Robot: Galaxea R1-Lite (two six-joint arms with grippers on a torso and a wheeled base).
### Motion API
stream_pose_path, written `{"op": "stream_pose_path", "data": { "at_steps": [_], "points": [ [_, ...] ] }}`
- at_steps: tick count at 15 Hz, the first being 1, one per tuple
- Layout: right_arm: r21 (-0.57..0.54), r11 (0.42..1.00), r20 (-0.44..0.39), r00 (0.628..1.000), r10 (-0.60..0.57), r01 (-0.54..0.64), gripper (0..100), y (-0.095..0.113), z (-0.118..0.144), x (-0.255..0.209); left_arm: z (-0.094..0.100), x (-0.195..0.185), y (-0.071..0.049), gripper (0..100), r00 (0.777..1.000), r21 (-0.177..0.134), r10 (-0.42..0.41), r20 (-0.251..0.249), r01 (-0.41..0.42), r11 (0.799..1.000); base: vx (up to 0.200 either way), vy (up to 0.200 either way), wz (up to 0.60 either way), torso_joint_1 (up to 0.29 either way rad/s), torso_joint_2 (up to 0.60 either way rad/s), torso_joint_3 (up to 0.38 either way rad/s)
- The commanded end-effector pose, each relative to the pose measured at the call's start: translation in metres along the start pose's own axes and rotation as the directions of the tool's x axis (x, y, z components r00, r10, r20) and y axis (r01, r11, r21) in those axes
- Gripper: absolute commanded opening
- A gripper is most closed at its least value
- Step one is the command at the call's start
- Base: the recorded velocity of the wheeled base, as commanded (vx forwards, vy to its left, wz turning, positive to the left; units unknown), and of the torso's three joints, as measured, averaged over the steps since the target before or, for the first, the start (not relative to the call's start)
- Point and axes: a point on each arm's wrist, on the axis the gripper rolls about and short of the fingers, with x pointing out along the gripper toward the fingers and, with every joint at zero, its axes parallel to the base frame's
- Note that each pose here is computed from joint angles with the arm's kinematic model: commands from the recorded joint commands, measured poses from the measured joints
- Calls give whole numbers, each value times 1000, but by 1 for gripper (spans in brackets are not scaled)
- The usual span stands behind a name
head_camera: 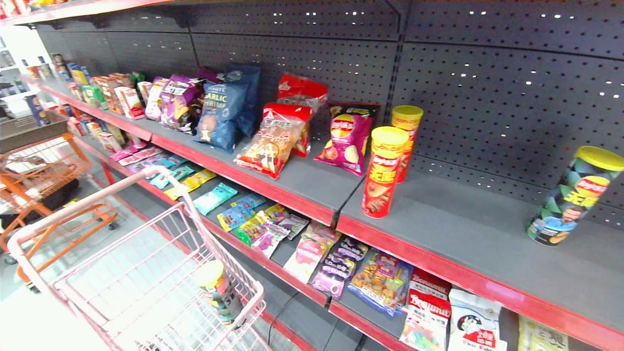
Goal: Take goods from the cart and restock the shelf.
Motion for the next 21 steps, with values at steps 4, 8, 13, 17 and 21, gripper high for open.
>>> {"op": "stream_pose_path", "data": {
  "at_steps": [4, 8, 13, 17, 21],
  "points": [
    [3, 1000, -1, 1000, 1, -1, 100, 0, 0, 0, 0, 0, 0, 100, 1000, 0, 1, 0, -1, 1000, 0, 0, 300, -14, 19, 14],
    [3, 1000, -1, 1000, 1, -1, 100, 0, 0, 0, 0, 0, 0, 100, 1000, 0, 1, 0, -1, 1000, 0, 0, 0, -134, 331, 170],
    [3, 1000, -1, 1000, 1, -1, 100, 0, 0, 0, 0, 0, 0, 100, 1000, 0, 1, 0, -1, 1000, 0, 0, 0, -144, 344, 197],
    [5, 1000, -1, 1000, 1, -1, 100, 0, 0, 0, 0, 0, 0, 100, 1000, 0, 1, 0, -1, 1000, 0, 0, 0, -146, 344, 200],
    [5, 1000, -1, 1000, 1, -1, 100, 0, 0, 0, 0, 0, 0, 100, 1000, 0, -1, 0, 1, 1000, 0, 0, 0, -152, 376, 216]
  ]
}}
